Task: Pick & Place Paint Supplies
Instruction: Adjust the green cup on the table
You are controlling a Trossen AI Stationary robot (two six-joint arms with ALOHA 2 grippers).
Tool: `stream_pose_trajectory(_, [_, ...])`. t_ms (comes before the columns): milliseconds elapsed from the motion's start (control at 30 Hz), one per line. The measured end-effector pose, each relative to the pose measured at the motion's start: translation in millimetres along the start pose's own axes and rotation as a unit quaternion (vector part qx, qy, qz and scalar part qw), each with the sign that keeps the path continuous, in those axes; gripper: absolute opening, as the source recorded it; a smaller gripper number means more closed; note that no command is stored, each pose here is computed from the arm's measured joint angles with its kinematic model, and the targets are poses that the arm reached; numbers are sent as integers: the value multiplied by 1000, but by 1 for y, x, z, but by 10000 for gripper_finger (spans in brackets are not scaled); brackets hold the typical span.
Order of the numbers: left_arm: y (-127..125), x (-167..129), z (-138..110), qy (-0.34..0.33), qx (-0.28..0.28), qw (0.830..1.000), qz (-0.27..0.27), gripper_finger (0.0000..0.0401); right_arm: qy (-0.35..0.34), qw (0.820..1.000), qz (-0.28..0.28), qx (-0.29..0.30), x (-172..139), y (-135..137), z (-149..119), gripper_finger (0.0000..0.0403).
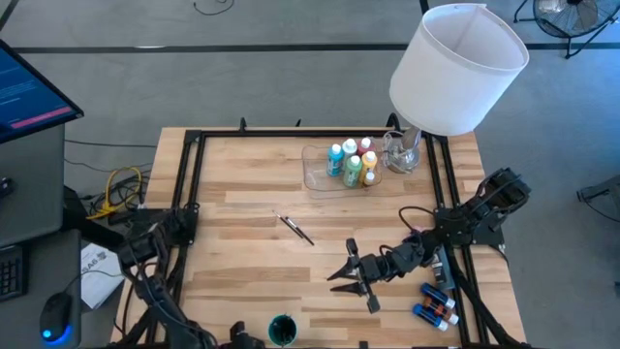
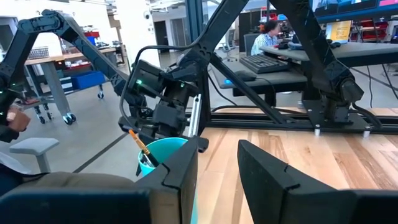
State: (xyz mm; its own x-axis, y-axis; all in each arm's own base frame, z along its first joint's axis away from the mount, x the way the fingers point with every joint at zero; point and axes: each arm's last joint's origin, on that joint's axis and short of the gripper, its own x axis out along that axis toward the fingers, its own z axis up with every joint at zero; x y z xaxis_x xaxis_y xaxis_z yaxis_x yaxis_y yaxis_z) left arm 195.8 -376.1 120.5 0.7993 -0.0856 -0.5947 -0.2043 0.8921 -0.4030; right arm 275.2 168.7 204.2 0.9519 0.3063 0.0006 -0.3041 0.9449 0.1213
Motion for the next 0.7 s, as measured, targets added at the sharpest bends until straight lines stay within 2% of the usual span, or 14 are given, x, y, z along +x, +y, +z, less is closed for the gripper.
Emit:
stream_pose_trajectory(133, [2,6,6,4,-3,1000,5,147,0,1000,0,0,0,0,0,108])
stream_pose_trajectory(267, [4,10,10,4,-13,1000,11,177,0,1000,0,0,0,0,0,108])
stream_pose_trajectory(533, [7,14,14,3,-11,1000,23,186,0,1000,0,0,0,0,0,108])
stream_pose_trajectory(700, [8,12,13,-19,-1,999,31,186,0,1000,0,0,0,0,0,108])
